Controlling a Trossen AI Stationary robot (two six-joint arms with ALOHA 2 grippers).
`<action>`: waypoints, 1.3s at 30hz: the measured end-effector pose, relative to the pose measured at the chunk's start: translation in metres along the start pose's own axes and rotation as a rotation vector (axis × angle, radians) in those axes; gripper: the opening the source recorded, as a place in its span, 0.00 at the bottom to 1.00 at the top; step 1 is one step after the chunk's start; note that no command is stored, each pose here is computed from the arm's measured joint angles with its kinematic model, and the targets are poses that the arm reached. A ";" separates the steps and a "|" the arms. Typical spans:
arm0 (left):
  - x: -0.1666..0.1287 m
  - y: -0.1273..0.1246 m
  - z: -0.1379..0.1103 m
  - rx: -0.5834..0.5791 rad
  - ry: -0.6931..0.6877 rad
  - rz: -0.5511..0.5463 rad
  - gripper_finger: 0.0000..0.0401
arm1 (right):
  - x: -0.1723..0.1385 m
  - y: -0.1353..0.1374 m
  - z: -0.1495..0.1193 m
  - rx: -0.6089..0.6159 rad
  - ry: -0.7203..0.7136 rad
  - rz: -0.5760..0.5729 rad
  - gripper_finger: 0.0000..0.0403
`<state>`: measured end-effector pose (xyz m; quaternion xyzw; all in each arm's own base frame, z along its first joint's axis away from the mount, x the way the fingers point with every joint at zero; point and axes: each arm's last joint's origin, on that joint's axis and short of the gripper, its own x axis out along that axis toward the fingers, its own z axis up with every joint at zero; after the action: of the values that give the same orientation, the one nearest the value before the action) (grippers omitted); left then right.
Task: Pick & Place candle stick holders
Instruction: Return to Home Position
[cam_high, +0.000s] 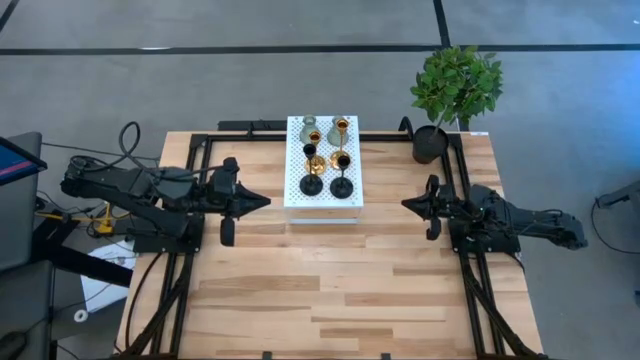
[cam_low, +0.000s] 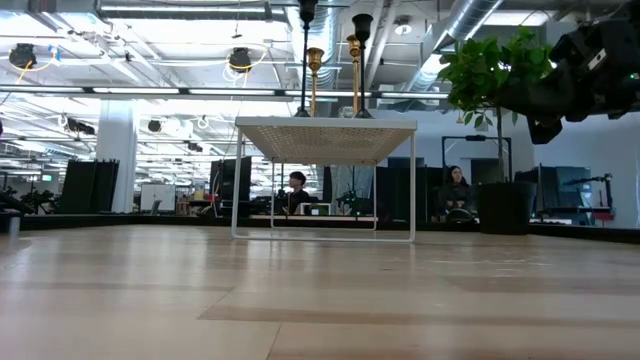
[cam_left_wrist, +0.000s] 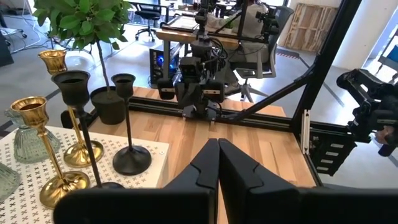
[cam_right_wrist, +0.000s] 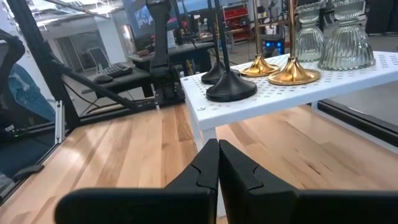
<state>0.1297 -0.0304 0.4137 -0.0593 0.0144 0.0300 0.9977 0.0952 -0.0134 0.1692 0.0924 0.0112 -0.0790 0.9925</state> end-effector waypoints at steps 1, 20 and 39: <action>0.000 0.000 0.000 -0.004 -0.001 -0.001 0.01 | 0.000 0.000 0.000 0.000 0.000 0.000 0.00; -0.047 0.017 0.010 0.064 -0.107 -0.068 0.01 | 0.000 0.000 0.000 0.000 0.001 -0.002 0.00; -0.113 0.044 -0.034 0.033 -0.253 -0.142 0.01 | 0.000 0.000 0.000 0.000 0.003 -0.003 0.00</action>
<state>0.0132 0.0027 0.3781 -0.0397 -0.1153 -0.0336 0.9920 0.0953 -0.0135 0.1687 0.0927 0.0127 -0.0806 0.9924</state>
